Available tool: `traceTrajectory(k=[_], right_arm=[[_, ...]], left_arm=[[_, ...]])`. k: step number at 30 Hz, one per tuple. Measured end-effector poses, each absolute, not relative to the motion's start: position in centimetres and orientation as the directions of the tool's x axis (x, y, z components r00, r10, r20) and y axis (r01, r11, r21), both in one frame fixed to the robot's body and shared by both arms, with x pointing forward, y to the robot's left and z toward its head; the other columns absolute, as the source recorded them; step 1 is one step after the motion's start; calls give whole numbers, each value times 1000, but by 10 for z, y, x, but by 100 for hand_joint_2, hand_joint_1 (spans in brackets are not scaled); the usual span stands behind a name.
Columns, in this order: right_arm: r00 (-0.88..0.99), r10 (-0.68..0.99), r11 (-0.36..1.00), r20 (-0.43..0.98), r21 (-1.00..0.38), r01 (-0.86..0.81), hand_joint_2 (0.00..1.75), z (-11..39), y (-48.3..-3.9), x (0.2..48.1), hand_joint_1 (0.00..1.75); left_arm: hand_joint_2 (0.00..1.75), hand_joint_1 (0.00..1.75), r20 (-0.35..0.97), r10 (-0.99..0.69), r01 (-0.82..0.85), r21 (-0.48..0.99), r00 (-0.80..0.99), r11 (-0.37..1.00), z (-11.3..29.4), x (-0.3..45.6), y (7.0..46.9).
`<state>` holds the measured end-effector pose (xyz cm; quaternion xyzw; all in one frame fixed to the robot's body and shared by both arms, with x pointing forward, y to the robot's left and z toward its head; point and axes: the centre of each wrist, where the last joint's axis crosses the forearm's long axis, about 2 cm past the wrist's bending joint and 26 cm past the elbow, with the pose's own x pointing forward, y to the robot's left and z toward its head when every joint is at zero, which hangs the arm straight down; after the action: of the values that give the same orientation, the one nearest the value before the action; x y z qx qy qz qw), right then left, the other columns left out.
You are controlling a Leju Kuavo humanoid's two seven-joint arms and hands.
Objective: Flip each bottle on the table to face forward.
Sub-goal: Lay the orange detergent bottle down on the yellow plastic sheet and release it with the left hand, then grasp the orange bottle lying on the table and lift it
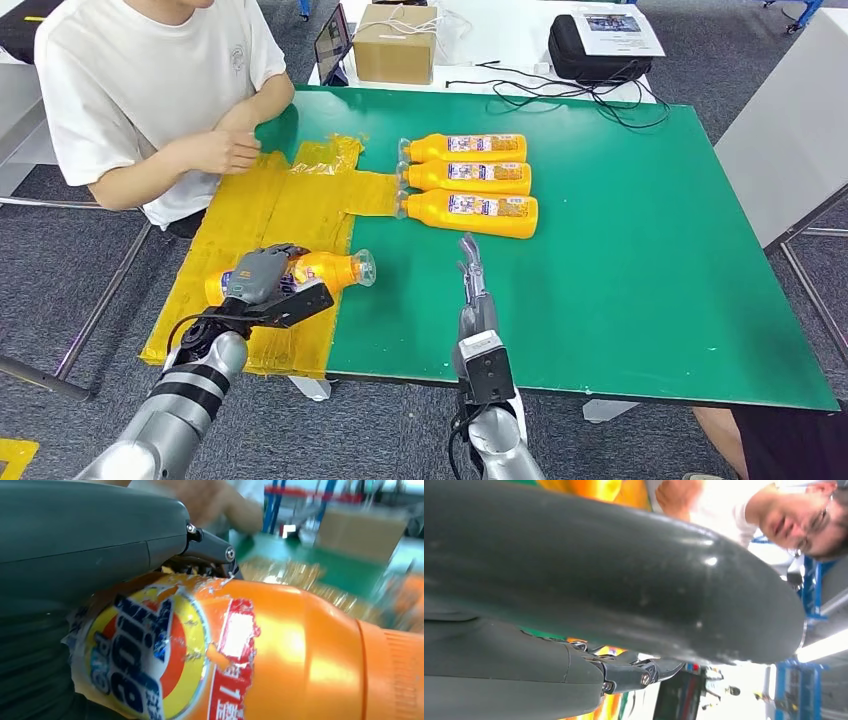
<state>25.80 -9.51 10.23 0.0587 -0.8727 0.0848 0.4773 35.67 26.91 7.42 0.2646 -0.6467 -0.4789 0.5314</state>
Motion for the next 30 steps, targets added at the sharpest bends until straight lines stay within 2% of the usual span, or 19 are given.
traceTrajectory(k=[1, 6, 11, 18, 26, 30], right_arm=[[-530, -29, 978, 847, -86, -190, 0, 101, -94, 257, 0], [-496, -58, 974, 866, -59, -218, 0, 96, -89, 259, 0], [-479, -66, 972, 876, -53, -231, 0, 94, -87, 262, 0], [-461, -71, 969, 885, -48, -241, 0, 90, -85, 261, 0], [-446, -80, 967, 891, -39, -252, 0, 87, -84, 261, 0], [-443, -82, 965, 893, -40, -259, 0, 86, -83, 260, 0]], left_arm=[[175, 0, 425, -858, 206, 903, -289, 378, 73, 360, 271], [175, 0, 373, -904, 456, 855, -210, 247, 73, 376, 275], [175, 0, 351, -922, 495, 838, -163, 231, 77, 386, 277], [175, 0, 474, -874, 529, 771, -108, 353, 81, 391, 282], [175, 0, 526, -847, 498, 755, -73, 426, 82, 392, 283], [175, 0, 714, -695, 472, 641, -77, 606, 79, 388, 282]])
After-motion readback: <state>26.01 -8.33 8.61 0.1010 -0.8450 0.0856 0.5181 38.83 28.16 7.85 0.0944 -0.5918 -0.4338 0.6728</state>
